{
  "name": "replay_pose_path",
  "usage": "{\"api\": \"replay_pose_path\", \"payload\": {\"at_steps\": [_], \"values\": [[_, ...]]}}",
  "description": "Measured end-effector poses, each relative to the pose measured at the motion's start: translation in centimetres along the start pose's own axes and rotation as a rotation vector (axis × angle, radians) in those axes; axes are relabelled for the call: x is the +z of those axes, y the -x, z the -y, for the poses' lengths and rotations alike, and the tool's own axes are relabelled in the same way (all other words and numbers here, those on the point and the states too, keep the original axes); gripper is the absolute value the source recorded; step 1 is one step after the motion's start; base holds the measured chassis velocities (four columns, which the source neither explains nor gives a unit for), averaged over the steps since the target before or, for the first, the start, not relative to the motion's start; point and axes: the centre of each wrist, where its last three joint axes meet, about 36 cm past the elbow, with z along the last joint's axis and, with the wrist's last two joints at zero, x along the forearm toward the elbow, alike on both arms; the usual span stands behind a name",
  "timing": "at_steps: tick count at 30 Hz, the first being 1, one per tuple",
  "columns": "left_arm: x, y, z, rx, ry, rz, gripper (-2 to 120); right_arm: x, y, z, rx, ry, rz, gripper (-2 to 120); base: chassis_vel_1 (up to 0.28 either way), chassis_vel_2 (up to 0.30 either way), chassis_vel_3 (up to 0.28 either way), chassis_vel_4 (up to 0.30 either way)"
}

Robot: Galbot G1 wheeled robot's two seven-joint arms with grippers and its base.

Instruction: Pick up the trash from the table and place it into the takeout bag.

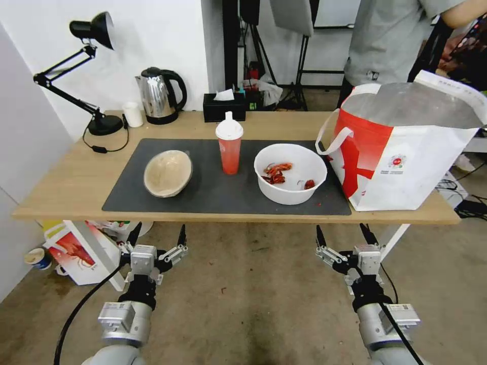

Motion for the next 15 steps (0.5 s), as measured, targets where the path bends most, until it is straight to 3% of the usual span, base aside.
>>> {"api": "replay_pose_path", "payload": {"at_steps": [15], "values": [[0.0,0.0,0.0,0.0,0.0,0.0,100,0.0,0.0,0.0,0.0,0.0,0.0,100,0.0,0.0,0.0,0.0]]}}
